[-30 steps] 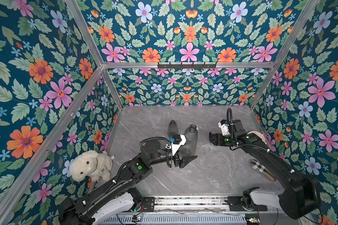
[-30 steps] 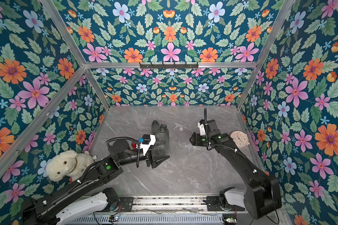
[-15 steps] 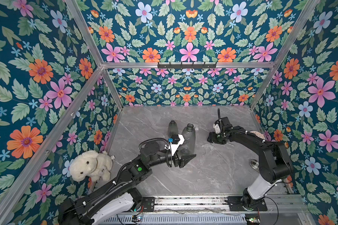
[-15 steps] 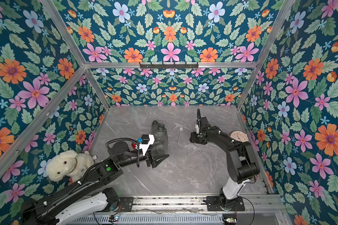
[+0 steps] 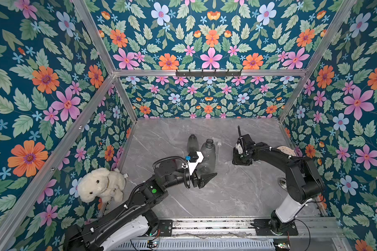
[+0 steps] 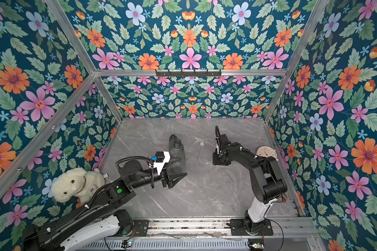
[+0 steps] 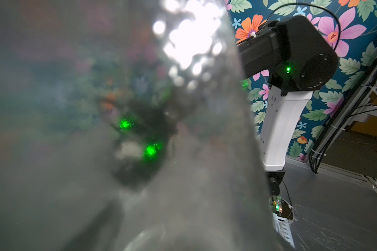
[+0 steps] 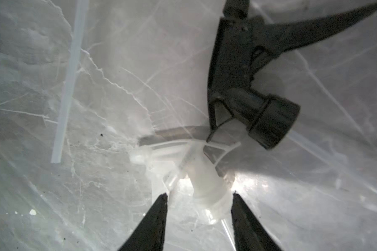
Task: Attach spray nozzles to spray bottles
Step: Pick up the spray nozzle from the center of the board.
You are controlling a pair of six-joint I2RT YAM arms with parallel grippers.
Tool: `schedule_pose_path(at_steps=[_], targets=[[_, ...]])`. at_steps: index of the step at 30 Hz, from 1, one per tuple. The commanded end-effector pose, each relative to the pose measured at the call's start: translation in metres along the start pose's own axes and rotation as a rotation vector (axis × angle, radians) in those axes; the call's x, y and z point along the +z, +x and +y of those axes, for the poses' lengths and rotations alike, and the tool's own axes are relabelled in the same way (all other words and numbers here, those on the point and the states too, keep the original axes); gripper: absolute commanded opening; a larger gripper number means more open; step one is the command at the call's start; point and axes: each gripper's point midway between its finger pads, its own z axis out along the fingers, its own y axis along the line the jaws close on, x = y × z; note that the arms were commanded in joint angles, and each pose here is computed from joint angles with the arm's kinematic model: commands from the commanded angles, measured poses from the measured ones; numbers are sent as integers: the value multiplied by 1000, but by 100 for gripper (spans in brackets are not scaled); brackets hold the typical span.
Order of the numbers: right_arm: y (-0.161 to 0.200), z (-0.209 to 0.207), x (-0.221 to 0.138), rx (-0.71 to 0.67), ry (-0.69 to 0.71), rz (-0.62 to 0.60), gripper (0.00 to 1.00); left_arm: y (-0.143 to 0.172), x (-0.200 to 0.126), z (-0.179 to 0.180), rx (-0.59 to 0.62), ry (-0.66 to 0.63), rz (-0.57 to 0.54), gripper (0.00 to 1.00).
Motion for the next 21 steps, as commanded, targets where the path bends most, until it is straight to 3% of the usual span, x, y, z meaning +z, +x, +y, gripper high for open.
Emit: schedule_pose_path(at_steps=[1, 10, 21], targets=[[6, -12, -2, -52, 83, 55, 49, -10, -1, -2, 21, 9, -42, 0], [19, -5, 13, -193, 198, 168, 49, -8, -4, -1, 28, -3, -42, 0], [14, -10, 26, -213, 262, 192, 42, -9, -5, -1, 31, -5, -43, 0]])
